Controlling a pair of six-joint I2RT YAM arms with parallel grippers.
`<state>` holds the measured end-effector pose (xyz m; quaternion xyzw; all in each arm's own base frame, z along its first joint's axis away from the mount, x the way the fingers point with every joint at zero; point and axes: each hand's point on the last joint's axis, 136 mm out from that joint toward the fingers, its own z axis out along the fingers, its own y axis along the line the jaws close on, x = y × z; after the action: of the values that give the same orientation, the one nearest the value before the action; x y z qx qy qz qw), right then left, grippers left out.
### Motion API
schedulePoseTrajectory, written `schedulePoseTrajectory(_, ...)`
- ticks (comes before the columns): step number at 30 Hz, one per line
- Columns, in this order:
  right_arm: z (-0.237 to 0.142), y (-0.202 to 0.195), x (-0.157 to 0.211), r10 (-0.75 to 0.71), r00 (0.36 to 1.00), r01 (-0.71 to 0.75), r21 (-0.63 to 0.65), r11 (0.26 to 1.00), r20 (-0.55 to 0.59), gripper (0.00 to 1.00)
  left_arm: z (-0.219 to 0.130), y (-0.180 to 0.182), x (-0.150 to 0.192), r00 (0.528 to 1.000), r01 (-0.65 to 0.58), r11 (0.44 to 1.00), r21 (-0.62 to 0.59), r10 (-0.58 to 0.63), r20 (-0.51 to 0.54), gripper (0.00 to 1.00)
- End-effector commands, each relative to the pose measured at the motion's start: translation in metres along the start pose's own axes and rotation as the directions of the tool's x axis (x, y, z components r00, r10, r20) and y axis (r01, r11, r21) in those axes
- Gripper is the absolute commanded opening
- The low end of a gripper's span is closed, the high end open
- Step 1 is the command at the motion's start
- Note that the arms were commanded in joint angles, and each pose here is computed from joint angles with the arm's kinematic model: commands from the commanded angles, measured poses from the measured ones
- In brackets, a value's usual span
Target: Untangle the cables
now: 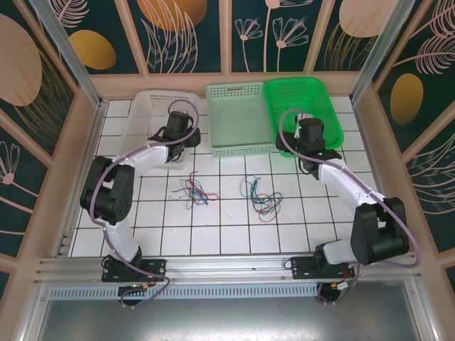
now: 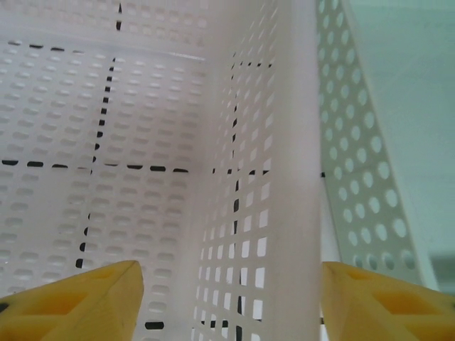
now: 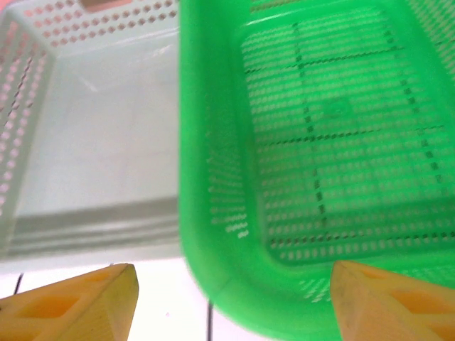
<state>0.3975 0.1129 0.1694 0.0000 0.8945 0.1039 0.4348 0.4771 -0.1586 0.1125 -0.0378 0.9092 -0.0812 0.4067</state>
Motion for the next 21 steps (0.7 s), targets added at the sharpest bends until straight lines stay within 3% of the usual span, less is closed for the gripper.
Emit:
schedulePoseTrajectory(1, -0.008, 0.030, 0.046, -0.081, 0.987, 0.069, -0.090, 0.994, -0.138, 0.72, -0.019, -0.010, -0.020, 0.998, 0.000, 0.998, 0.055, -0.003, 0.062, 0.71)
schedulePoseTrajectory(7, -0.021, 0.065, 0.086, -0.088, 0.976, 0.027, -0.294, 0.955, -0.198, 0.66, -0.052, -0.033, -0.030, 0.986, -0.086, 0.993, 0.085, 0.073, 0.147, 0.85)
schedulePoseTrajectory(12, -0.009, 0.078, 0.119, -0.170, 0.945, 0.072, -0.329, 0.942, -0.278, 0.63, -0.074, -0.052, -0.026, 0.980, -0.109, 0.981, 0.158, 0.079, 0.183, 0.90)
schedulePoseTrajectory(16, -0.003, 0.091, 0.128, -0.185, 0.935, 0.059, -0.380, 0.923, -0.304, 0.58, -0.091, -0.078, -0.005, 0.981, -0.145, 0.944, 0.296, 0.097, 0.168, 0.91)
schedulePoseTrajectory(21, 0.005, 0.080, 0.141, -0.146, 0.929, 0.032, -0.318, 0.948, -0.340, 0.51, -0.094, -0.122, 0.053, 0.965, -0.259, 0.882, 0.394, 0.252, 0.070, 0.88)
